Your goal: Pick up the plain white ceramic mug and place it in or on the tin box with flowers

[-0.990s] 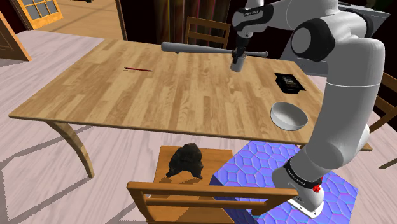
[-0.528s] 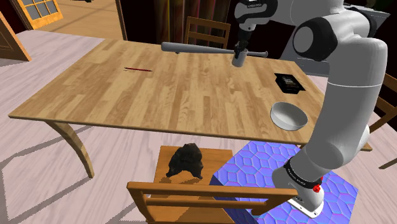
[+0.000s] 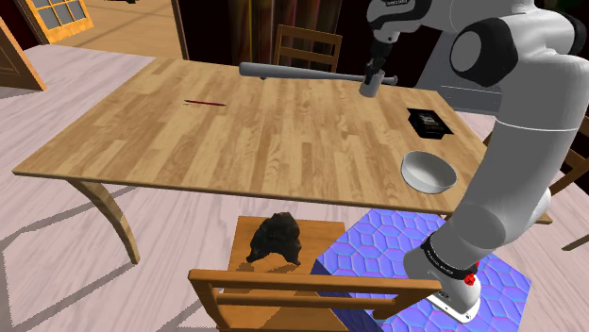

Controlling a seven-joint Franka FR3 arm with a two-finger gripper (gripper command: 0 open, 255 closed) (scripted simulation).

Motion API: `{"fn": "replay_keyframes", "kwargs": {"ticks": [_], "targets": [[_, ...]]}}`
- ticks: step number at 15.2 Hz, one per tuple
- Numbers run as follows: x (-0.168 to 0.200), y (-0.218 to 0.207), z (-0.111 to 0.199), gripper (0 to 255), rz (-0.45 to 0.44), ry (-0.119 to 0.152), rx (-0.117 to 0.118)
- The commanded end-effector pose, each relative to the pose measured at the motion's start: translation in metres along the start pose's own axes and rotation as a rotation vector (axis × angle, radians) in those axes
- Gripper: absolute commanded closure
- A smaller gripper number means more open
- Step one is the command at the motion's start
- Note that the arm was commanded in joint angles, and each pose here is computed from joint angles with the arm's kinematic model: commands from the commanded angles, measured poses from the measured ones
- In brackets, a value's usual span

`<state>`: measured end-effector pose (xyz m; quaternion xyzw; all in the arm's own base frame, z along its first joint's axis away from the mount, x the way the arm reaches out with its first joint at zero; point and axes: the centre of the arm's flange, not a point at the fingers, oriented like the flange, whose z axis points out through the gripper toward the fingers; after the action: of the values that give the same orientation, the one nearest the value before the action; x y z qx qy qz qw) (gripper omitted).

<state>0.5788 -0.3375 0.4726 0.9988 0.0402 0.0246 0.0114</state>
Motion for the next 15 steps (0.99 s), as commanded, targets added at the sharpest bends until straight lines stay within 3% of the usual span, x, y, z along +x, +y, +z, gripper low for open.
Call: {"fn": "replay_keyframes", "kwargs": {"ticks": [1, 15], "targets": [[-0.018, 0.017, -0.004, 255, -0.001, 0.000, 0.000], [-0.156, 0.139, -0.019, 255, -0.001, 0.000, 0.000]]}}
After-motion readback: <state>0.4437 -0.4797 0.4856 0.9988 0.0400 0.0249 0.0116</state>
